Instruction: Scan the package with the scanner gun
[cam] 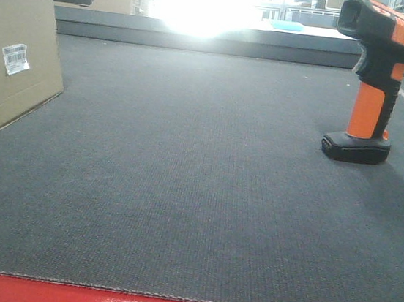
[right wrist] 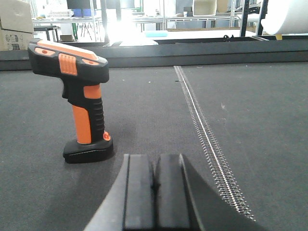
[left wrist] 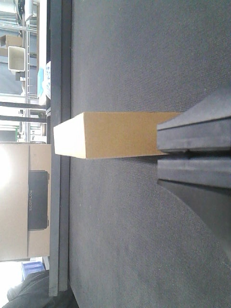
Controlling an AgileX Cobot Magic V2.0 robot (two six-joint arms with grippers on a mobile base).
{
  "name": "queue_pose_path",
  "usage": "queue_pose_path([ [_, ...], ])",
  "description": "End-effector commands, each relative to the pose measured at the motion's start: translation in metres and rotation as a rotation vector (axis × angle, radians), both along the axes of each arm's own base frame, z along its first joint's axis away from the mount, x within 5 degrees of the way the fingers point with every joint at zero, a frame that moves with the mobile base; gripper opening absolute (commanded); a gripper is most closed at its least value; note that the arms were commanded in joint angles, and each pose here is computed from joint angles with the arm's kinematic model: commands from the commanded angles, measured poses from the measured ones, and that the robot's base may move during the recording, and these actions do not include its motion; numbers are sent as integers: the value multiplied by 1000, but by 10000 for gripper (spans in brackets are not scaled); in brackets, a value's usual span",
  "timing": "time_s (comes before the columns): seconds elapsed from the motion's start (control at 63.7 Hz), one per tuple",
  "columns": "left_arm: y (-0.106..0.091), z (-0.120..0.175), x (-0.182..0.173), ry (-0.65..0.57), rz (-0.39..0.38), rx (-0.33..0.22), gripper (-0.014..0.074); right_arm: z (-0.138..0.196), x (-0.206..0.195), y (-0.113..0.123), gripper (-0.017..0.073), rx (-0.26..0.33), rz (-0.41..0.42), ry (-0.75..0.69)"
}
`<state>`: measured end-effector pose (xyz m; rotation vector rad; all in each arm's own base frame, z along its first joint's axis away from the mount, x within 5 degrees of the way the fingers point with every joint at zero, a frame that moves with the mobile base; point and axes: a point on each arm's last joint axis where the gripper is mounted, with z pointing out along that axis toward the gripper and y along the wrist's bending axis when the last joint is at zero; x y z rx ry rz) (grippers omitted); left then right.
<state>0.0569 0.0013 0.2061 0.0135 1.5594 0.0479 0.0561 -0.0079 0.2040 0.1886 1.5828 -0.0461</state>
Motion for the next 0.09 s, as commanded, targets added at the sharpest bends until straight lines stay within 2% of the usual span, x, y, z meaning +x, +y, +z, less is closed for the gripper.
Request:
queue_pose_path([
  [0.0,0,3,0,-27,-5,2,-111,0,0,-1,-153,-9,-8,-12],
  [0.078,0,3,0,-27,-5,2,-111,0,0,-1,-153,-9,-8,-12],
])
